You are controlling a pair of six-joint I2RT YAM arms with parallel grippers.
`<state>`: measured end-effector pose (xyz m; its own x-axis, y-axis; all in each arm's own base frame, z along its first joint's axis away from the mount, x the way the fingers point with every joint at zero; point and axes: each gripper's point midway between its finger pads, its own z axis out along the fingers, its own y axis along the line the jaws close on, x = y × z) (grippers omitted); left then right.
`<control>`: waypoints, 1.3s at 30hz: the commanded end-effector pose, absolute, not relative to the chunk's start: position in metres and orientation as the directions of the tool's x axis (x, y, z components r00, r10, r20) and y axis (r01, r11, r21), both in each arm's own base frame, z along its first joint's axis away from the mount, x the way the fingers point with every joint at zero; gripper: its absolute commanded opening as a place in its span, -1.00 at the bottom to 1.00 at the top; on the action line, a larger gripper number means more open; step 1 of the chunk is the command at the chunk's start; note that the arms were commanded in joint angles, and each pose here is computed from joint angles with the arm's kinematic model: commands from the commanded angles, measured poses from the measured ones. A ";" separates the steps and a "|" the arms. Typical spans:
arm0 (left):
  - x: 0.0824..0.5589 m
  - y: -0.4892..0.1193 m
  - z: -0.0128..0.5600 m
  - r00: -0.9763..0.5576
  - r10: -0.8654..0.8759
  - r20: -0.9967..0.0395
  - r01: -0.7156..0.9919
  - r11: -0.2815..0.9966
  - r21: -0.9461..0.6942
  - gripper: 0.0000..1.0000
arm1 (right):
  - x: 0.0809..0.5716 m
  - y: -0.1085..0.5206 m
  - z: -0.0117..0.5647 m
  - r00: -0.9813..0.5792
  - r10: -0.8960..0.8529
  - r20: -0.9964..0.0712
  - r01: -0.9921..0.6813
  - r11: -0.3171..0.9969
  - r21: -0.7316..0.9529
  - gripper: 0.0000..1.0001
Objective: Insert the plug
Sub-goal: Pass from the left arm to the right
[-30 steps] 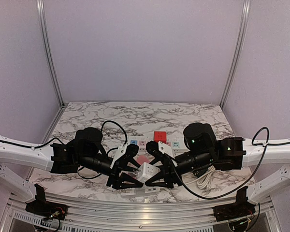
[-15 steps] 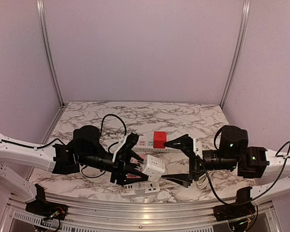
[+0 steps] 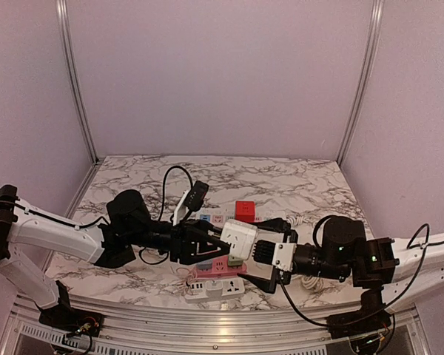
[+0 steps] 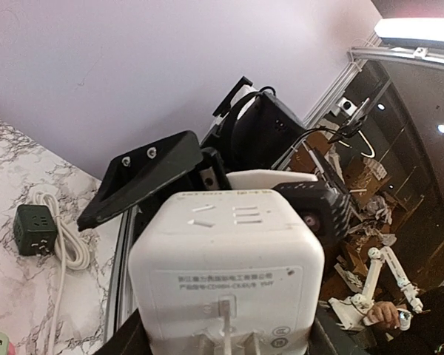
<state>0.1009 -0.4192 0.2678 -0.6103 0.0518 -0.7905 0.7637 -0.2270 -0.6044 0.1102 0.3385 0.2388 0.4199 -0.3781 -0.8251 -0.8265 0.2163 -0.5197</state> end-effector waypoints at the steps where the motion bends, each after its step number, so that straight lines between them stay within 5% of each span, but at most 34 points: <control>1: 0.088 -0.406 0.315 -0.640 -0.028 -0.768 0.713 -0.395 -0.580 -1.00 | 0.127 0.336 0.270 0.495 -0.353 -0.794 -0.725 0.335 -0.601 0.97; 16: 0.097 -0.398 0.310 -0.751 -0.045 -0.659 0.591 -0.489 -0.641 -1.00 | 0.108 0.327 0.311 0.567 -0.201 -0.799 -0.724 0.341 -0.600 0.81; 34: 0.104 -0.404 0.304 -0.775 -0.033 -0.631 0.562 -0.493 -0.664 -1.00 | 0.121 0.343 0.297 0.510 -0.287 -0.811 -0.739 0.338 -0.583 0.34; 39: 0.107 -0.407 0.297 -0.786 -0.024 -0.618 0.551 -0.481 -0.682 -1.00 | 0.120 0.349 0.295 0.501 -0.311 -0.808 -0.752 0.305 -0.584 -0.16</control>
<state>0.1142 -0.4169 0.2643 -0.8354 0.0510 -0.5472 0.4933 -0.3696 -0.7875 0.1213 0.3434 0.2687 0.5055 -0.3437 -0.7914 -0.7461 0.2867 -0.6010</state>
